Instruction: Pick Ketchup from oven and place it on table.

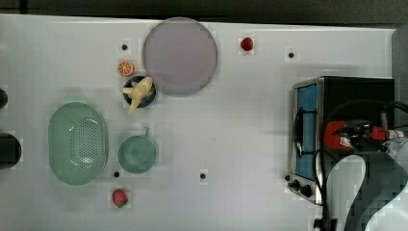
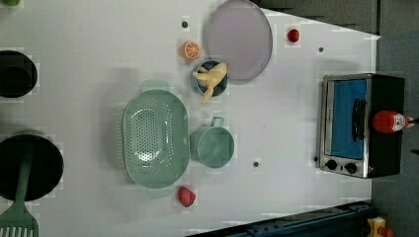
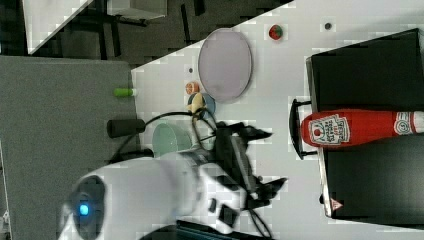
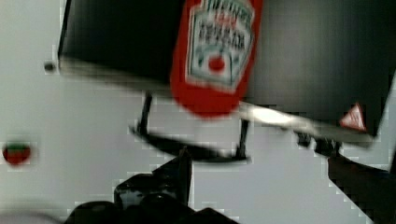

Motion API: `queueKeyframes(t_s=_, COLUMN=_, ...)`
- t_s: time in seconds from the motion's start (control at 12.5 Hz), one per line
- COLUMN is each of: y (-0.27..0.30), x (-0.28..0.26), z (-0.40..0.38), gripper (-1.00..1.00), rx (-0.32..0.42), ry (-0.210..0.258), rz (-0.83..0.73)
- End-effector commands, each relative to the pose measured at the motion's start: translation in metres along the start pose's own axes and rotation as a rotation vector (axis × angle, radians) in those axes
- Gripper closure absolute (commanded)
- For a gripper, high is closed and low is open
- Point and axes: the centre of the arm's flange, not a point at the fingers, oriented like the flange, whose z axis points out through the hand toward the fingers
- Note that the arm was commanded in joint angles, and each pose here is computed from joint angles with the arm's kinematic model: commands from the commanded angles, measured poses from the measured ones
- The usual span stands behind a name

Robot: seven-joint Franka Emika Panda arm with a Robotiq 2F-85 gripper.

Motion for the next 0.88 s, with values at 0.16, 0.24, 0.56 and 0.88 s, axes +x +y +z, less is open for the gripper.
queueKeyframes(t_s=0.16, y=-0.008, x=0.031, z=-0.008, gripper=-1.00, rx=0.080, ry=0.105, rz=0.062)
queueKeyframes(t_s=0.24, y=-0.009, x=0.041, z=0.005, gripper=-1.00, rx=0.071, ry=0.118, rz=0.082)
queueKeyframes(t_s=0.56, y=-0.011, x=0.069, z=0.055, gripper=-1.00, rx=0.043, ry=0.071, rz=0.236)
queueKeyframes(t_s=0.88, y=-0.010, x=0.078, z=0.093, gripper=-1.00, rx=-0.014, ry=0.052, rz=0.278)
